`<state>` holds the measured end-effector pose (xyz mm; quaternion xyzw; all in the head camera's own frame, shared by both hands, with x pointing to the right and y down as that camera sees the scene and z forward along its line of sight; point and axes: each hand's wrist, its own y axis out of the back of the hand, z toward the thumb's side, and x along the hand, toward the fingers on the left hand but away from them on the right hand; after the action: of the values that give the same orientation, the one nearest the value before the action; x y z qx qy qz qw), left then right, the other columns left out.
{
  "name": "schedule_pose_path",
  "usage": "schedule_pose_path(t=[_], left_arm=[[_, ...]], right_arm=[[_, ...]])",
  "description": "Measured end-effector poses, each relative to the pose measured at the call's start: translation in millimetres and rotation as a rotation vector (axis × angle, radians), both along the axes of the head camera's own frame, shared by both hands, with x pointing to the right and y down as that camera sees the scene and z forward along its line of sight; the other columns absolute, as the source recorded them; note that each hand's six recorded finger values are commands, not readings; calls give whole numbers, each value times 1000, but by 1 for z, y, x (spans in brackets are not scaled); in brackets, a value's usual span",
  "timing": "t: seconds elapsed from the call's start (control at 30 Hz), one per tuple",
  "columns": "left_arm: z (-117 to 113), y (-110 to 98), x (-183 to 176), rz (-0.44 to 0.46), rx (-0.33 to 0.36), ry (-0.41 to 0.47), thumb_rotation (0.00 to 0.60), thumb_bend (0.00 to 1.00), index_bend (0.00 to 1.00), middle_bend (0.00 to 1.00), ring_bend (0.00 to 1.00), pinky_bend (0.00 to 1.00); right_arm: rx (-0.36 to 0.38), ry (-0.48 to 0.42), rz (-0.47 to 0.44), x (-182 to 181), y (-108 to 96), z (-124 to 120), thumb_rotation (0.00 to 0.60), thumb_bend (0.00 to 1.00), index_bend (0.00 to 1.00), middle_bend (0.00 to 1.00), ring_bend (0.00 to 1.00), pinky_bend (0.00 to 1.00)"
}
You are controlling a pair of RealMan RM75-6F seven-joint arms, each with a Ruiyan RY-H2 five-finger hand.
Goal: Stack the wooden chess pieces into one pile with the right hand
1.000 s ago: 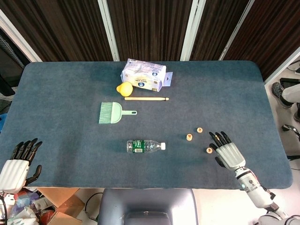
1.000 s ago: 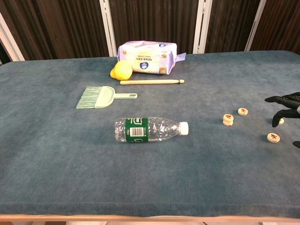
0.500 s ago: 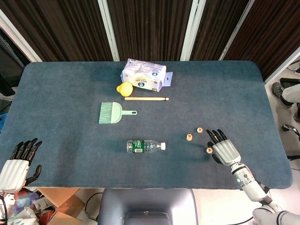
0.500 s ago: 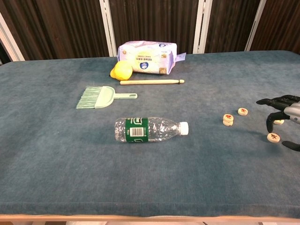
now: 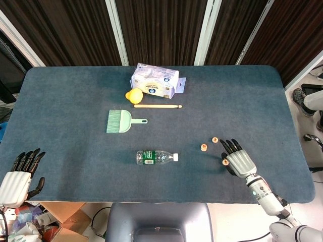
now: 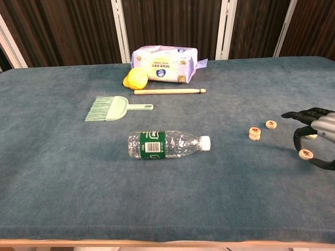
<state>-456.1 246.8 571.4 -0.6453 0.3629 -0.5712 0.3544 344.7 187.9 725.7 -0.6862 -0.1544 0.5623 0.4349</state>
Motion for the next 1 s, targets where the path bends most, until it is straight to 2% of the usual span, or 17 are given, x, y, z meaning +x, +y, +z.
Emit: schedule_pose_path(t=[0.3, 0.5, 0.73, 1.0], left_arm=[[-1, 1, 0, -2, 2, 1, 600, 497, 0, 0, 0, 0], [0, 0, 0, -1, 1, -1, 600, 497, 0, 0, 0, 0], [1, -1, 1, 2, -2, -3, 600, 497, 0, 0, 0, 0], [1, 0, 0, 1, -1, -7, 600, 497, 0, 0, 0, 0]], right_arm=[[0, 2, 2, -2, -1, 1, 600, 477, 615, 25, 0, 0], [28, -38, 31, -5, -9, -8, 600, 477, 619, 25, 0, 0], [88, -114, 68, -26, -45, -23, 600, 477, 620, 25, 0, 0], [58, -109, 71, -57, -76, -12, 600, 477, 620, 25, 0, 0]])
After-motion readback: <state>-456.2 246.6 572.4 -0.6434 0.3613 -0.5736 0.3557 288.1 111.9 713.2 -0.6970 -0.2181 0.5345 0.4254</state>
